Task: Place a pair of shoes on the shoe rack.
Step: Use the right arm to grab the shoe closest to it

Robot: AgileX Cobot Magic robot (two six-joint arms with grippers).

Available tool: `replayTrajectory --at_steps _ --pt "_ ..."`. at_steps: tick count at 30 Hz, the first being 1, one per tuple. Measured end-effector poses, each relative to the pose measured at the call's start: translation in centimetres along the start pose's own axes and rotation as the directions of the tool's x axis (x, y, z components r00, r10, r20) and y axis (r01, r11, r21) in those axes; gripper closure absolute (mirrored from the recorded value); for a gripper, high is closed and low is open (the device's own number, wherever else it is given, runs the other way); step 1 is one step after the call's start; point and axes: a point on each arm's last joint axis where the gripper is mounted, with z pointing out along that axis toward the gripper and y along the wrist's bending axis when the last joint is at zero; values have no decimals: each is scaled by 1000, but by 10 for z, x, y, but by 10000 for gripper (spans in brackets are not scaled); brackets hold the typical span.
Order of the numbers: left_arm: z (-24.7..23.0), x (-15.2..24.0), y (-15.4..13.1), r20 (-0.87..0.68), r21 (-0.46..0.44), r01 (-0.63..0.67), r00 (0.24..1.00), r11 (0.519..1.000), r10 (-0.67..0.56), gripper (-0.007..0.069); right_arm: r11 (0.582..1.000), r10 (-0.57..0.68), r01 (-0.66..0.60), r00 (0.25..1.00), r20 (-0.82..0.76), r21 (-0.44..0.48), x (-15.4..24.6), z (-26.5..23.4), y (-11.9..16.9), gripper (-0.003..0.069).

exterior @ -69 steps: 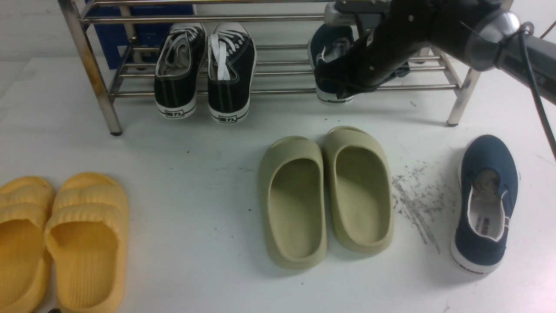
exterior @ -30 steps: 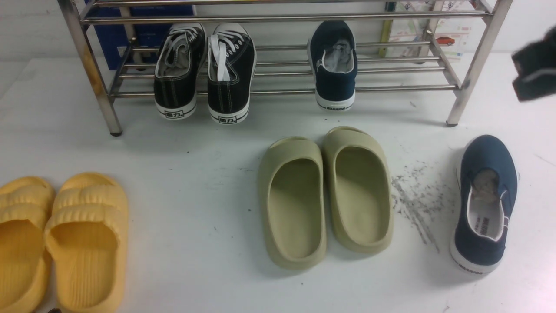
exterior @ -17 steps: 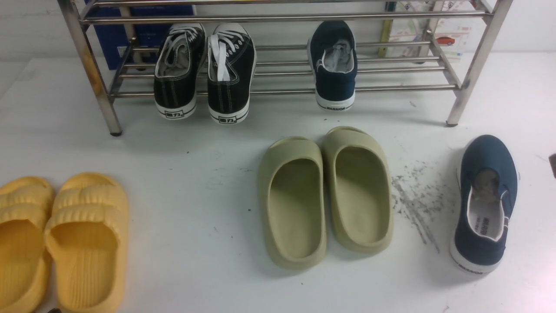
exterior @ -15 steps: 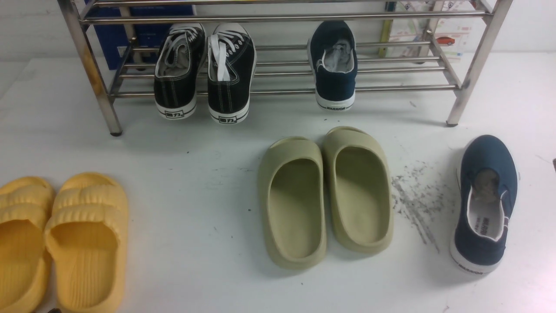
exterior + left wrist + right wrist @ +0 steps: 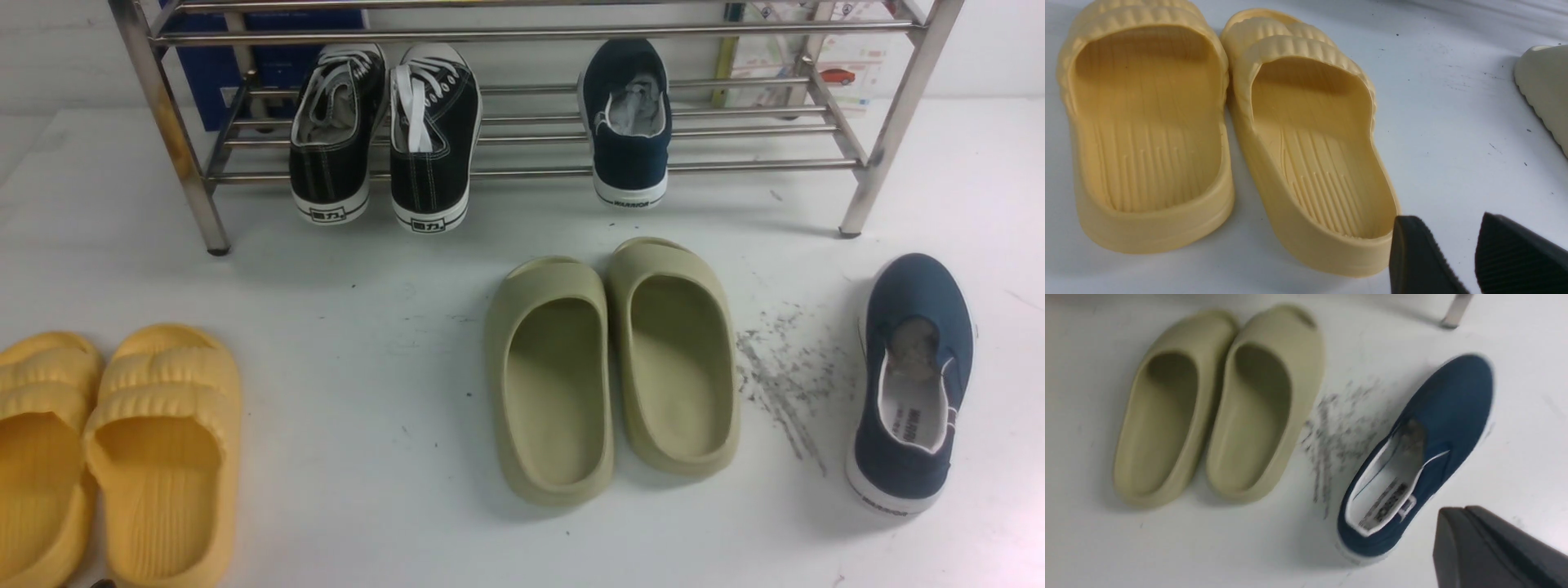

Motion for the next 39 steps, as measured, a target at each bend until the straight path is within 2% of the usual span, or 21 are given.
replayTrajectory --at_steps 3,6,10,11,13,17,20,34,39 --pt "0 0 0 0 0 0 1000 1000 0 387 998 23 -32 988 154 57 14 -15 -9 629" --pt "0 0 0 0 0 0 1000 1000 0 387 989 15 -59 954 298 138 58 -18 -18 622" --pt "0 0 0 0 0 0 1000 1000 0 387 976 -27 -50 936 350 211 125 2 -26 619" --pt "0 0 0 0 0 0 1000 1000 0 387 976 -27 -50 937 347 211 129 4 -26 619" --pt "0 0 0 0 0 0 1000 1000 0 387 973 -44 -43 931 363 228 164 20 -30 616" --pt "0 0 0 0 0 0 1000 1000 0 387 973 -36 -43 943 332 228 210 52 -35 611" --pt "0 0 0 0 0 0 1000 1000 0 387 973 -15 -54 954 298 223 220 59 -36 611" --pt "0 0 0 1 -3 -7 1000 1000 7 387 973 -2 -72 947 322 218 218 59 -36 599" --pt "0 0 0 1 -3 -8 1000 1000 8 387 975 -2 -75 938 346 210 192 37 -32 589"
